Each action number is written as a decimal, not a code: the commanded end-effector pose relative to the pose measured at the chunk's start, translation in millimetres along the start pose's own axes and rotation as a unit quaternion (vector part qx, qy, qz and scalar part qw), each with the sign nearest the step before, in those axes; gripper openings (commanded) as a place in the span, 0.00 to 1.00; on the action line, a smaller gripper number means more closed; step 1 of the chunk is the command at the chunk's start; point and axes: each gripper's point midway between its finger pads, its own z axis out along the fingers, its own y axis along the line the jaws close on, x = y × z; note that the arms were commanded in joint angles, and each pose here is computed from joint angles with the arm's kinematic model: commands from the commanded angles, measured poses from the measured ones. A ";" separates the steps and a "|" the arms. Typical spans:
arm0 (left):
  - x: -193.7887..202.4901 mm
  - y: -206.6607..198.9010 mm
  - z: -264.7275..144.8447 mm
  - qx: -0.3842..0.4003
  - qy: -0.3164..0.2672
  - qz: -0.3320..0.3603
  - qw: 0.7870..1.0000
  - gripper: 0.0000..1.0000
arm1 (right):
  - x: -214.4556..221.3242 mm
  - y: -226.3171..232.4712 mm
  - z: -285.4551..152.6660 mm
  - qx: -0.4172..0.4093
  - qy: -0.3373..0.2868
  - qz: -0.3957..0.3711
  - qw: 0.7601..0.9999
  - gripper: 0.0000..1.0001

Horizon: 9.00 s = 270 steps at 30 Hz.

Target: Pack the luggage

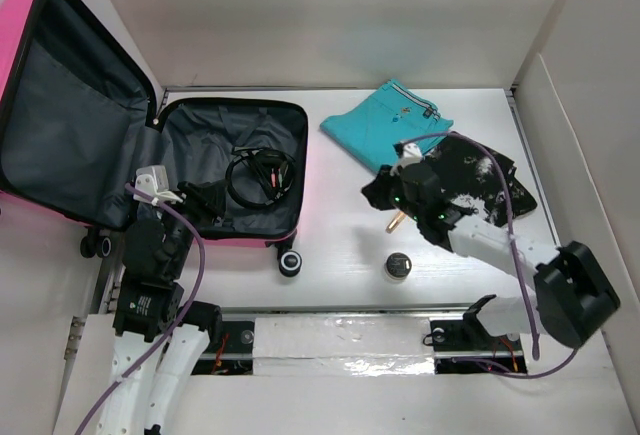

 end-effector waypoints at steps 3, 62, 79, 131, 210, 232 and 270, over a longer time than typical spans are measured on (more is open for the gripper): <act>-18.3 -12.8 -3.3 0.025 -0.030 0.005 0.999 0.39 | 8.2 -106.4 -47.0 0.204 -0.037 0.041 0.977 0.31; -23.7 -14.1 -14.5 0.022 -0.046 0.003 0.999 0.39 | -96.4 237.5 50.2 -0.247 -0.025 -0.015 0.969 0.86; -24.7 -18.5 -16.5 0.034 -0.047 0.003 0.998 0.39 | 30.9 -28.9 -26.3 0.157 0.035 -0.032 0.986 0.21; -35.3 -19.0 -28.2 0.031 -0.070 -0.002 0.997 0.39 | -5.2 76.0 -42.3 0.081 0.061 -0.077 0.992 0.54; 290.5 -128.3 294.0 -0.207 0.231 -0.148 0.939 0.67 | -164.0 -61.1 -231.9 0.175 -0.337 -0.022 0.925 0.70; 362.9 -96.0 340.6 -0.270 0.272 -0.158 0.910 0.62 | -162.0 -52.9 -235.5 0.157 -0.337 -0.027 0.928 0.70; 14.0 -186.6 324.8 0.149 0.183 0.039 0.971 0.00 | -163.1 -48.5 -242.6 0.147 -0.350 -0.026 0.925 0.69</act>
